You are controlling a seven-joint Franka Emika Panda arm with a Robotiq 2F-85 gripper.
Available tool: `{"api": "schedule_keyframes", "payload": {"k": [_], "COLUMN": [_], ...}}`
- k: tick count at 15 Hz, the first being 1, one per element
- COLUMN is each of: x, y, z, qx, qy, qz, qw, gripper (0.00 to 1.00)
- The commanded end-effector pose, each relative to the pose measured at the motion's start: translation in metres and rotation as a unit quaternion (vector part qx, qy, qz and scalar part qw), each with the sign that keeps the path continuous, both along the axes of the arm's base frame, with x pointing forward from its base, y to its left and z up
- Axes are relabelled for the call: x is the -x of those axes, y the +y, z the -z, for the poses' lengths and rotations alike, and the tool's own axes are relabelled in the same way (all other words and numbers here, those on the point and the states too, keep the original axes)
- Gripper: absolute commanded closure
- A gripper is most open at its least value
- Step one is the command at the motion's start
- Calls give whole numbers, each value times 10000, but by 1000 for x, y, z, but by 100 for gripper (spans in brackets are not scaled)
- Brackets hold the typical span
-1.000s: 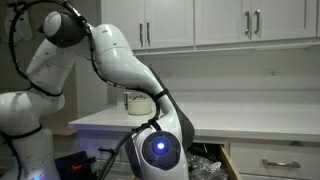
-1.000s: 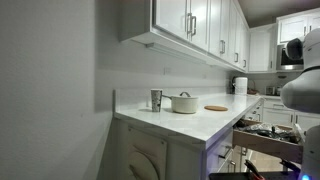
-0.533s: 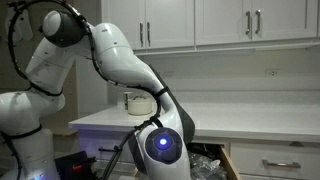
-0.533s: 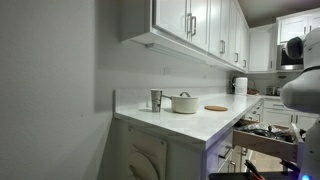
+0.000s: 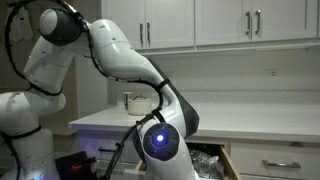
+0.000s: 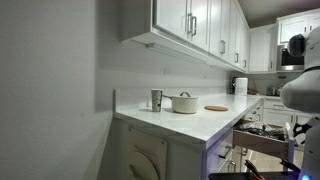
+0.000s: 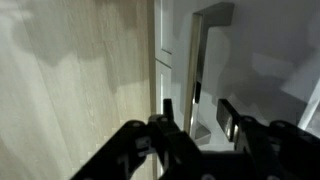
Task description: Open the second drawer from the left fully
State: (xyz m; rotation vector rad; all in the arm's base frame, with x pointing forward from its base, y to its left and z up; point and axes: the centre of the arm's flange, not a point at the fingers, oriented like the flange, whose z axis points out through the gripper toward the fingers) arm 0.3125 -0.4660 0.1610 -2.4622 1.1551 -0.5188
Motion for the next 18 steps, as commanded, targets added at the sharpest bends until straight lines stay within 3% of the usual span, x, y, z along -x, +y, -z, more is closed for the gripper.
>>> {"api": "schedule_keyframes", "payload": {"k": [1, 8, 14, 15, 16, 18], "x": [17, 76, 116, 114, 117, 117], "y": [-6, -52, -75, -70, -70, -70], "z": [-23, -50, -43, -40, -39, -38], "qx": [61, 478, 624, 612, 595, 569], "qy": [-137, 342, 1253, 1074, 1107, 1080], "qz": [11, 32, -220, -215, -208, -202], "qw": [9999, 9983, 9899, 9921, 9919, 9923], "gripper": [24, 24, 24, 24, 49, 49]}}
